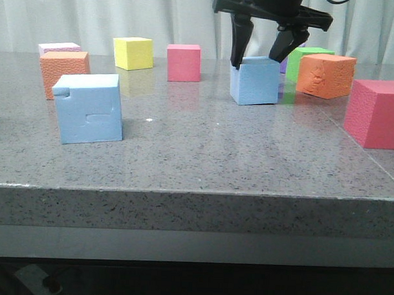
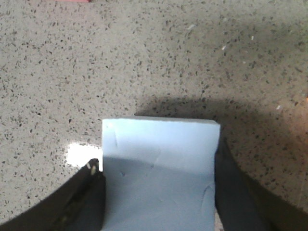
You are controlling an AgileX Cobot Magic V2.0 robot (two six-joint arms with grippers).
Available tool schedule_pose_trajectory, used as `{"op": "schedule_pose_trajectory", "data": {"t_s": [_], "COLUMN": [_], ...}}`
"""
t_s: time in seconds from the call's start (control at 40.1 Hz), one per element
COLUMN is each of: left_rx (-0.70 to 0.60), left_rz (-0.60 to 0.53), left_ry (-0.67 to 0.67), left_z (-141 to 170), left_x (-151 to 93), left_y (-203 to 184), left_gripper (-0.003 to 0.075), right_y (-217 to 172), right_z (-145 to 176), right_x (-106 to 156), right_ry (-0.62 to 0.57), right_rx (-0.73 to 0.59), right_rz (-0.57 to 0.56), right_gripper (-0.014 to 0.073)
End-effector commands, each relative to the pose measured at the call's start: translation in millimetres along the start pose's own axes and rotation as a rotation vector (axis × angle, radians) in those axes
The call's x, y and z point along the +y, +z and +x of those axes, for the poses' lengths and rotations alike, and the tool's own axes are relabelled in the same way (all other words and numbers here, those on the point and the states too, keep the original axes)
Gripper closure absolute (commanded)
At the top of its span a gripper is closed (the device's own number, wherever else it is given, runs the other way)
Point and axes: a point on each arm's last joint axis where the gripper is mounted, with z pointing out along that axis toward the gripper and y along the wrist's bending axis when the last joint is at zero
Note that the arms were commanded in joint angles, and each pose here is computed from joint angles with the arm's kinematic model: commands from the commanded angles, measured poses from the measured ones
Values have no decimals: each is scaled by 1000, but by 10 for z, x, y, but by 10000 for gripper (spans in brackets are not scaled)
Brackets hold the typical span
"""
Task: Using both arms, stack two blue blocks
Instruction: 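Close the right gripper on the light-blue cube and lift it, then carry the cube toward the robot, set it down, open the right gripper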
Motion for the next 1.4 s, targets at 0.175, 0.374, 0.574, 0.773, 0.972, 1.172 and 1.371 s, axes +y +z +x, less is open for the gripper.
{"op": "schedule_pose_trajectory", "data": {"t_s": [0.175,0.374,0.574,0.773,0.972,1.172,1.371], "left_rx": [-129,-129,-128,-128,-128,-130,-130], "left_rz": [12,12,28,28,28,28,28], "left_ry": [-5,-5,-1,-1,-1,-1,-1], "left_z": [-201,-201,-199,-199,-199,-201,-201], "left_x": [-17,-17,-44,-44,-44,-44,-44], "left_y": [-62,-62,-63,-63,-63,-63,-63], "left_gripper": [28,28,28,28,28,28,28], "right_y": [-654,-1011,-1210,-1267,-1254,-1184,-890], "right_z": [-101,-26,100,196,301,434,680], "right_x": [61,99,163,314,577,792,743], "right_ry": [-14,-16,-34,-86,-152,-204,-198], "right_rx": [-158,-160,-86,-32,-12,28,172], "right_rz": [-35,-61,-118,-197,-227,-241,-201], "right_gripper": [194,194,194,194,194,194,194]}}
